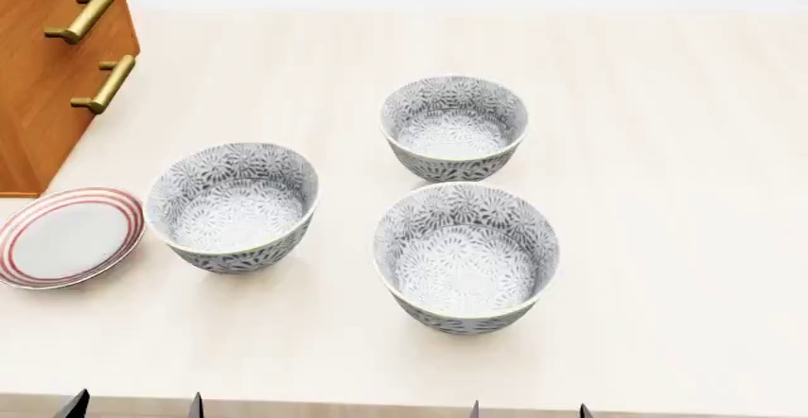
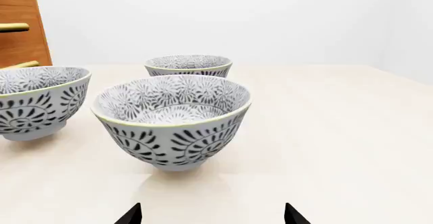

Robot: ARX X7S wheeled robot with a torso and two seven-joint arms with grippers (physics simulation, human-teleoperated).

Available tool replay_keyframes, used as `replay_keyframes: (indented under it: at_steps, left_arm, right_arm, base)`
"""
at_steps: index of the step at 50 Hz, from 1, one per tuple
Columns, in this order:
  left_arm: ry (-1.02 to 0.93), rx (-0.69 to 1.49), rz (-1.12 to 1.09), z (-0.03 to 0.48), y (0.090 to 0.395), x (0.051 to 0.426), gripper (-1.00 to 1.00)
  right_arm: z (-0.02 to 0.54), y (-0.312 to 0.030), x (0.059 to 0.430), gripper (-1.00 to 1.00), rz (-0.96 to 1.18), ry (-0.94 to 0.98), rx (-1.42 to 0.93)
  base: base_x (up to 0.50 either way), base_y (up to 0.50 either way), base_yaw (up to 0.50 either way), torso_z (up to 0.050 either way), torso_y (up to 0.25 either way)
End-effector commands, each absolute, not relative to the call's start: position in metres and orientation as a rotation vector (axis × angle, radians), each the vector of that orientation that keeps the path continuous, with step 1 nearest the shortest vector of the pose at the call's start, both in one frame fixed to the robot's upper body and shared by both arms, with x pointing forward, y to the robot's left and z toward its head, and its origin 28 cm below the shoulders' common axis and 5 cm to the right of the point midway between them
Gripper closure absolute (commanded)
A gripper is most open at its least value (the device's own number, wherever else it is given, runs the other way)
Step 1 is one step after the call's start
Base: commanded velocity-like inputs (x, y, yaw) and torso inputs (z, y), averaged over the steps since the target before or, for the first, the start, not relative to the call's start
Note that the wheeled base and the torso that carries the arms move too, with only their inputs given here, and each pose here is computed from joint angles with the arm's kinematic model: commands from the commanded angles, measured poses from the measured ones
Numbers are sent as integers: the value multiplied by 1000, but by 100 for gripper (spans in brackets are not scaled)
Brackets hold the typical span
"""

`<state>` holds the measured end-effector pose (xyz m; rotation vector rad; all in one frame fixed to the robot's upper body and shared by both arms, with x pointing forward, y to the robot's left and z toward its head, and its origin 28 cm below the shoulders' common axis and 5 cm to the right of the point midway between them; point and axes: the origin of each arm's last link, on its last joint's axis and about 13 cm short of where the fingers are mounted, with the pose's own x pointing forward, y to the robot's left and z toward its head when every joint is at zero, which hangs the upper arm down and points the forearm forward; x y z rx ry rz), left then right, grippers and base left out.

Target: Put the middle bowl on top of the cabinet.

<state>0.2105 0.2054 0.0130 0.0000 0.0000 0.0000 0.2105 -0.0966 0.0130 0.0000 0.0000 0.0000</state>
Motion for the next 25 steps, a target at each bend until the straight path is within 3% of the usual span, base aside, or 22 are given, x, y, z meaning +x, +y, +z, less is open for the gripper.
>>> replay_keyframes:
  at_steps: [1, 13, 14, 15, 25]
  left_arm:
    - [0, 0, 0, 14, 205, 210, -100]
    - [-12, -4, -12, 17, 205, 208, -100]
    - [-147, -332, -75, 77, 199, 199, -100]
    - [-18, -16, -5, 19, 206, 209, -100]
    - [34, -5, 26, 11, 208, 216, -100]
  right_arm:
    - [13, -96, 210, -100, 0, 0, 0]
    - [18, -97, 206, -100, -3, -14, -2]
    - [73, -96, 197, -100, -169, -283, -27]
    - [20, -97, 205, -100, -4, -19, -3]
    - [15, -98, 209, -100, -3, 4, 8]
  base:
    - [0, 0, 0, 0, 0]
    - [0, 0, 0, 0, 0]
    - [0, 0, 0, 0, 0]
    - [0, 0, 0, 0, 0]
    - [0, 0, 0, 0, 0]
